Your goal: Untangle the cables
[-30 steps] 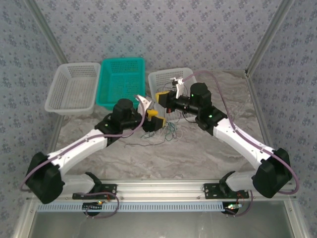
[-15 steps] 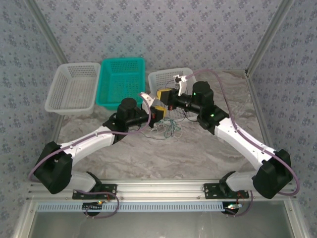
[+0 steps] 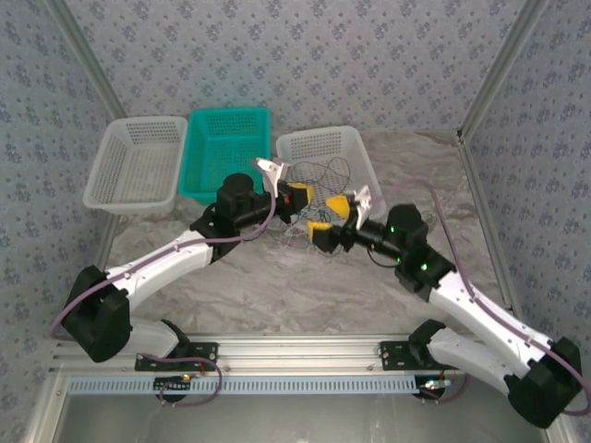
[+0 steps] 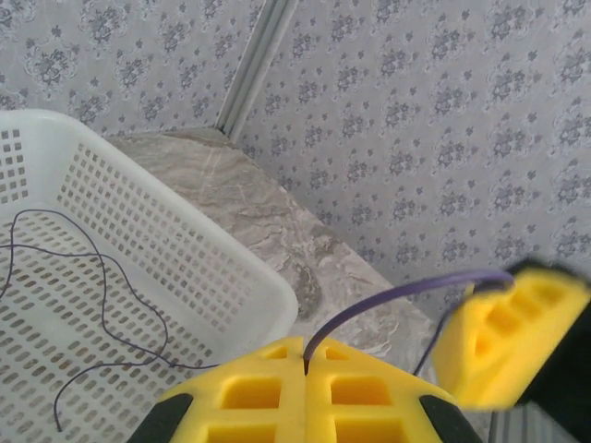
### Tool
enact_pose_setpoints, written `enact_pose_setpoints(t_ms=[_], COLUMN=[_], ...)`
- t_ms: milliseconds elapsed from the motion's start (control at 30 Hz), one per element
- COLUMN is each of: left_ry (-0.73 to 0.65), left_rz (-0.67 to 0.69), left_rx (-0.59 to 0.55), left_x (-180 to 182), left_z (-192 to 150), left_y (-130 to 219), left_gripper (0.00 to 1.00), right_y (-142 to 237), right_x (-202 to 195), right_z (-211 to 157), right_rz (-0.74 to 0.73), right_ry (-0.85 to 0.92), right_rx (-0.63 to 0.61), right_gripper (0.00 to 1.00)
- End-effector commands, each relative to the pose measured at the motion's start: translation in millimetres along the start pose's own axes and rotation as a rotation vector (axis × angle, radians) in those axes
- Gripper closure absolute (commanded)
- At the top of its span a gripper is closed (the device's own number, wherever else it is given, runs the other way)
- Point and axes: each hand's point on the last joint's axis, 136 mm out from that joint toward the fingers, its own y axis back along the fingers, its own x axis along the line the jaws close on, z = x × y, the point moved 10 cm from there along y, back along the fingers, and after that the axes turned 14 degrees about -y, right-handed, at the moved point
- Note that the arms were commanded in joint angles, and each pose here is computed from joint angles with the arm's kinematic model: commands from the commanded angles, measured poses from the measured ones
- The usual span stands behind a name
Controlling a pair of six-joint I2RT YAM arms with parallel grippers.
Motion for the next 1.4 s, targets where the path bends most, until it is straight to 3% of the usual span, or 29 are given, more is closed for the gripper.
enact_pose_setpoints(t_ms=[0, 367, 600, 833, 1033, 1133, 1200, 1367], left_ry=[0.01, -0.067, -0.123, -0.162, -0.19, -0.195, -0.199, -0.191], left_rz=[-0.056, -0.205, -0.189, -0.303, -0.356, -0.339, -0.321, -0.23], left_rx=[-0.082, -0.082, -0.065, -0.056, -0.076, -0.079, -0.085, -0.102], left_x=[-16, -46, -53, -63, -72, -73, -72, -68], left_z=[34, 53, 58, 65, 71, 71, 71, 75], left_y=[11, 21, 29, 28, 31, 34, 36, 43], left_gripper=[1.0, 1.0, 1.0, 1.0, 1.0, 1.0, 1.0, 1.0], right_y=[0, -43, -28, -20, -40, -49, -53, -54], right_x=[-8, -34, -39, -28, -33, -35, -39, -45], right_z=[-9, -6, -8, -12, -21, -23, -22, -23], right_rz=[-0.059, -0.163, -0.25, -0.154, -0.022, -0.009, -0.041, -0.086], right_ry=[0.154, 0.286, 0.321, 0.517, 0.569, 0.542, 0.512, 0.441], right_rx=[-0.107, -0.064, -0.113, -0.032, 0.138, 0.092, 0.046, 0.007], right_gripper=[0.1, 0.12, 0.07, 0.0, 0.01, 0.18, 0.44, 0.87])
